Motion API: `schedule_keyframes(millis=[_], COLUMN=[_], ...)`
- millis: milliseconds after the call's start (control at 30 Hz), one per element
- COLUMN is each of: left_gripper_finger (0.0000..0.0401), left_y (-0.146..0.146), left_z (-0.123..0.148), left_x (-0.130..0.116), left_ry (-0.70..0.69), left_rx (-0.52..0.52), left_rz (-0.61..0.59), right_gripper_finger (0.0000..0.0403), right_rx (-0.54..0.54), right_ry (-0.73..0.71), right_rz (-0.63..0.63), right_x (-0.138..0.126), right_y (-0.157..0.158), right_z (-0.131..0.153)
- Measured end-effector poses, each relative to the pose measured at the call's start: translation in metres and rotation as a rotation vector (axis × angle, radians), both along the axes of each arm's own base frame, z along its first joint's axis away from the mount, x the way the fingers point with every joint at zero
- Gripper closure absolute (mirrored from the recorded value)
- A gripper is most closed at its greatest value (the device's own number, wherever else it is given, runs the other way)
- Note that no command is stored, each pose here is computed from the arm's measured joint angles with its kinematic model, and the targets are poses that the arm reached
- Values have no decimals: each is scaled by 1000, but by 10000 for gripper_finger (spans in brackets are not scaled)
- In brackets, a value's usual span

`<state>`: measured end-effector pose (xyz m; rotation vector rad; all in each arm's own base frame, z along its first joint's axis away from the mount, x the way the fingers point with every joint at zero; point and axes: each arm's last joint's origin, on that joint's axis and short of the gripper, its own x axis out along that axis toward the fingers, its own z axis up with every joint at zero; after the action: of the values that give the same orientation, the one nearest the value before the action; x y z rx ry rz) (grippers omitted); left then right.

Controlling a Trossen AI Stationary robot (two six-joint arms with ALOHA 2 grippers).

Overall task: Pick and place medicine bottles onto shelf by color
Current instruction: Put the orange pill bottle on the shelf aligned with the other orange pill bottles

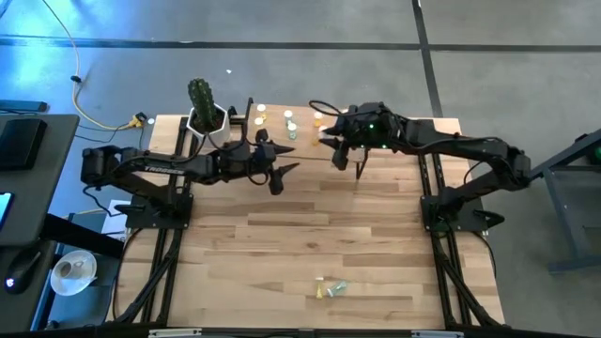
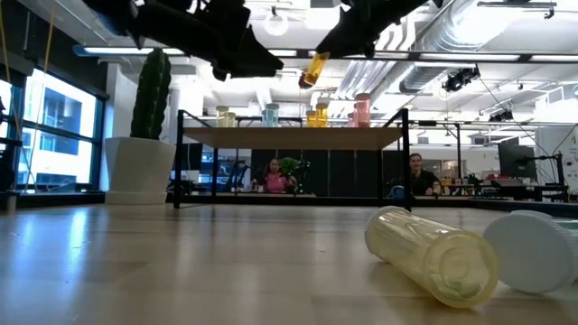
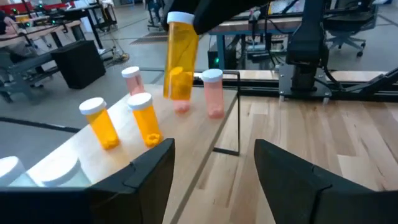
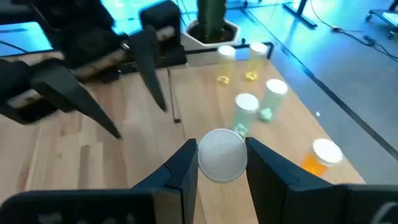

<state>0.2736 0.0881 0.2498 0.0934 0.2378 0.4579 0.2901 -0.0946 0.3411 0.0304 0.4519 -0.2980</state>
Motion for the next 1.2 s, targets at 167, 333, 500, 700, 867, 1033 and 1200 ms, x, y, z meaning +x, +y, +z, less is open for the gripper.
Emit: schedule_keyframes(millis=[167,333,500,700,867,1033,1200], left_gripper_finger=[190,190,190,190,190,190,190], left_y=[-3,-7,-9,-9,-9,-9,-9], left_z=[10,21,28,30,29,28,28], left_x=[-11,-22,-32,-36,-36,-36,-36], left_ry=[9,6,9,15,26,30,31], left_rx=[-2,-1,2,8,5,4,7], left_rz=[2,2,20,52,53,58,69], right_gripper_finger=[306,306,306,306,306,306,306], right_rx=[15,33,70,138,180,205,213], right_ry=[43,74,88,146,202,232,250], right_rz=[-37,-69,-88,-105,-98,-94,-94], right_x=[-8,-11,-13,-3,7,15,18], right_y=[-9,-16,-16,-19,-22,-24,-25], right_z=[6,24,25,9,-6,-18,-23])
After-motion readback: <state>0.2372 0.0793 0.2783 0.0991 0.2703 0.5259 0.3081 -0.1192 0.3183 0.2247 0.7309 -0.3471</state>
